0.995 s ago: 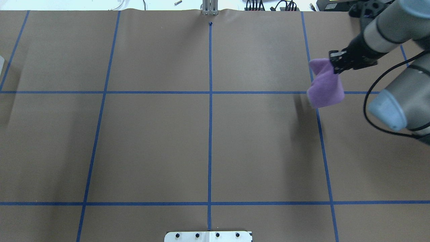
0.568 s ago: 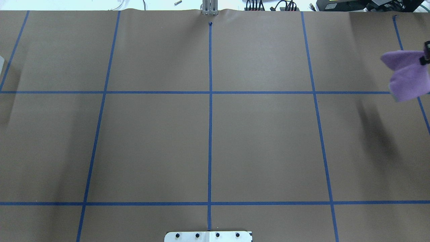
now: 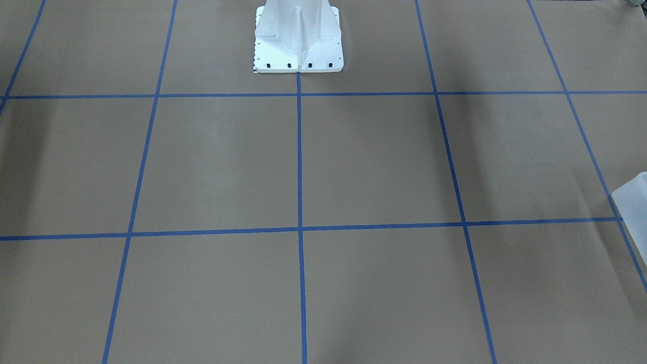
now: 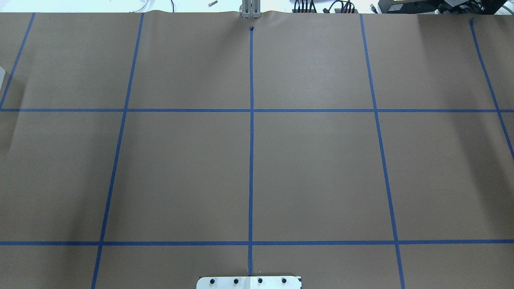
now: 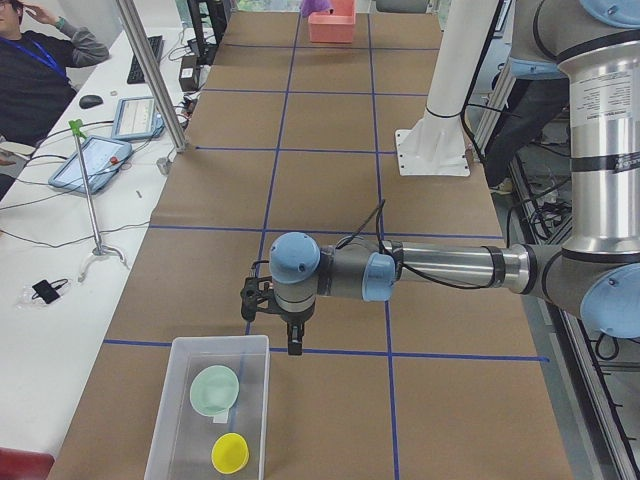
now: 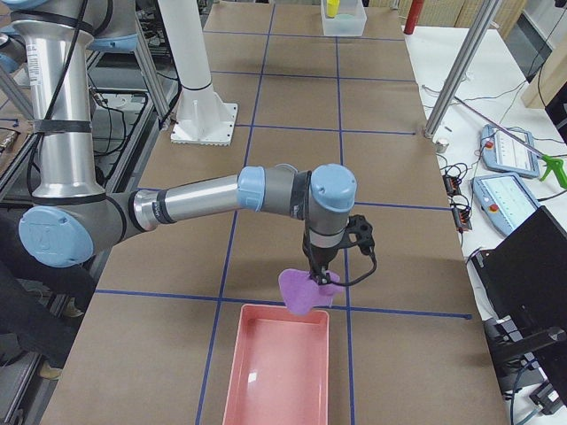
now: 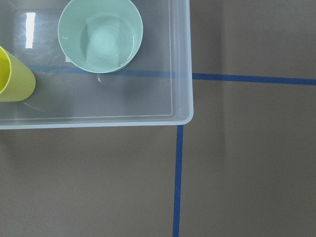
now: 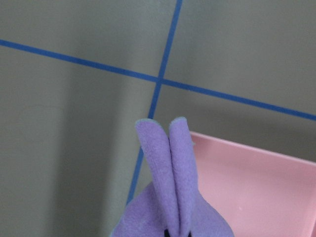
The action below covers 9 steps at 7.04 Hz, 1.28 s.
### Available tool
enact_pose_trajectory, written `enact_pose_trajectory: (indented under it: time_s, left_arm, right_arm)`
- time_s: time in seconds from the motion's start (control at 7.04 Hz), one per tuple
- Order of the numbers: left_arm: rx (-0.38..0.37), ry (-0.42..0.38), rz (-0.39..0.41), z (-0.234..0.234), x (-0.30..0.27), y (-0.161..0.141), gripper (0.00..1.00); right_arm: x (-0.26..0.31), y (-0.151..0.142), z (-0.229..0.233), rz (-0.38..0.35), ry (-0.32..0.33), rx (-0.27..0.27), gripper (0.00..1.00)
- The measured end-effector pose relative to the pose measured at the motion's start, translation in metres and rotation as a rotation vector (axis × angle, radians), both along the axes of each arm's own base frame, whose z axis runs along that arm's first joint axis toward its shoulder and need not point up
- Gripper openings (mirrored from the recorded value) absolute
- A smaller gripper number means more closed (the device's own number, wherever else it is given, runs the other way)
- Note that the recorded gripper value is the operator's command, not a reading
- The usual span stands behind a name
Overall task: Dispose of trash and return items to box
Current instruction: 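Lower the purple cloth into the pink bin and open the right gripper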
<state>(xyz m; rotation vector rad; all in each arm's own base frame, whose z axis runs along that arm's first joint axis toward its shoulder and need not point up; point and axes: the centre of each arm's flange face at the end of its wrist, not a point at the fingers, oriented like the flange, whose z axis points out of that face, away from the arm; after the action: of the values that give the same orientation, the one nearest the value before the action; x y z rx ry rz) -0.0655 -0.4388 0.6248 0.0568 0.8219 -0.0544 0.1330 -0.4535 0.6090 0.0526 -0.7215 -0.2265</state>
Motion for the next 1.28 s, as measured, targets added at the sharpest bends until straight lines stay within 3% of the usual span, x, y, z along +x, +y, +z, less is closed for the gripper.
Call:
enact_pose_trajectory:
  time_s: [0.43,0.57,0.71,0.99,1.28]
  left_arm:
    - [0.021,0.000,0.010,-0.011,0.004,-0.002,0.99]
    - [0.022,-0.001,0.012,-0.011,0.005,-0.001,0.99]
    - [0.021,-0.001,0.014,-0.011,0.006,-0.001,0.99]
    - [0.019,-0.001,0.015,-0.010,0.007,0.000,0.99]
    - [0.009,-0.001,0.020,-0.008,0.009,0.000,0.99]
  right_arm:
    - [0.014,0.051,0.110,0.021,-0.002,-0.049,0.00]
    - [0.014,0.053,0.133,0.079,0.004,-0.072,0.36]
    - [0.013,0.051,0.146,0.150,0.009,-0.098,0.99]
    - [-0.003,0.036,0.143,0.198,0.011,-0.083,1.00]
    - [-0.027,0.001,0.106,0.230,-0.020,-0.060,1.00]
